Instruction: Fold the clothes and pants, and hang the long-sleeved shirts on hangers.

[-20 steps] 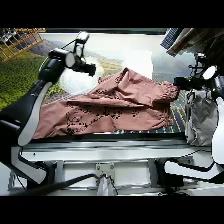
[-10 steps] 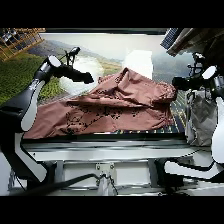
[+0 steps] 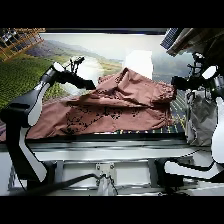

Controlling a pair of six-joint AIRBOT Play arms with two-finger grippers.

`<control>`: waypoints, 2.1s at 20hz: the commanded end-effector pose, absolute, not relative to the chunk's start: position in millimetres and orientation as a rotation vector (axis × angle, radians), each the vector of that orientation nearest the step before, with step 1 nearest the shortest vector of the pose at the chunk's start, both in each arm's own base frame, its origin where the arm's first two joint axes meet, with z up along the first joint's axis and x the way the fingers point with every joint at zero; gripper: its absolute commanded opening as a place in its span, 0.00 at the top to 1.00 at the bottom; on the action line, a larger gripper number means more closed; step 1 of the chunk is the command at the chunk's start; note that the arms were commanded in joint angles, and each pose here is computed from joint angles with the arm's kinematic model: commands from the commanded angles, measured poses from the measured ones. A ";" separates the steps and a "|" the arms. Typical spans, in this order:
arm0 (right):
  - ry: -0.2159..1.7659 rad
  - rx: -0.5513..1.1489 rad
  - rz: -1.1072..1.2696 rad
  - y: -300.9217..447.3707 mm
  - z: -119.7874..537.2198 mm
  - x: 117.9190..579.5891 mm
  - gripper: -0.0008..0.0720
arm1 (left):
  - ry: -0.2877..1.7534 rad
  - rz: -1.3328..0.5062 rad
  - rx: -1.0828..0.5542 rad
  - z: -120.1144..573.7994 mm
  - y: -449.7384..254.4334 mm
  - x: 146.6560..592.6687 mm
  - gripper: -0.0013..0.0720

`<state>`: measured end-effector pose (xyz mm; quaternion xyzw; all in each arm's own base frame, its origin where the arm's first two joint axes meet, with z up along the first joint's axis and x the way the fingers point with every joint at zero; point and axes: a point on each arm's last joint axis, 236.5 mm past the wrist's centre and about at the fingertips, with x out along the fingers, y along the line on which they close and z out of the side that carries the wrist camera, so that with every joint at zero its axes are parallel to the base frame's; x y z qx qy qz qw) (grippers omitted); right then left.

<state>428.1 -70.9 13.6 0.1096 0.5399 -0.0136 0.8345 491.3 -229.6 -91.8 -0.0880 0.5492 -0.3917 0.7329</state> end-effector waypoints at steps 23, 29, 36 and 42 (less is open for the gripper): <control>1.145 0.224 -0.012 -67.0 22.1 422.3 0.96 | 0.655 -0.496 0.478 211.2 -122.6 487.5 0.97; 1.058 0.155 -0.039 -73.3 69.4 410.0 0.96 | 0.449 -0.294 0.805 312.1 -116.3 434.3 0.97; 0.992 0.068 -0.086 -81.8 119.6 379.5 0.96 | 0.418 -0.294 0.915 334.6 -129.7 393.5 0.97; 0.970 0.050 -0.093 -80.0 138.1 364.3 0.96 | 0.554 -0.331 0.926 313.9 -122.1 362.4 0.97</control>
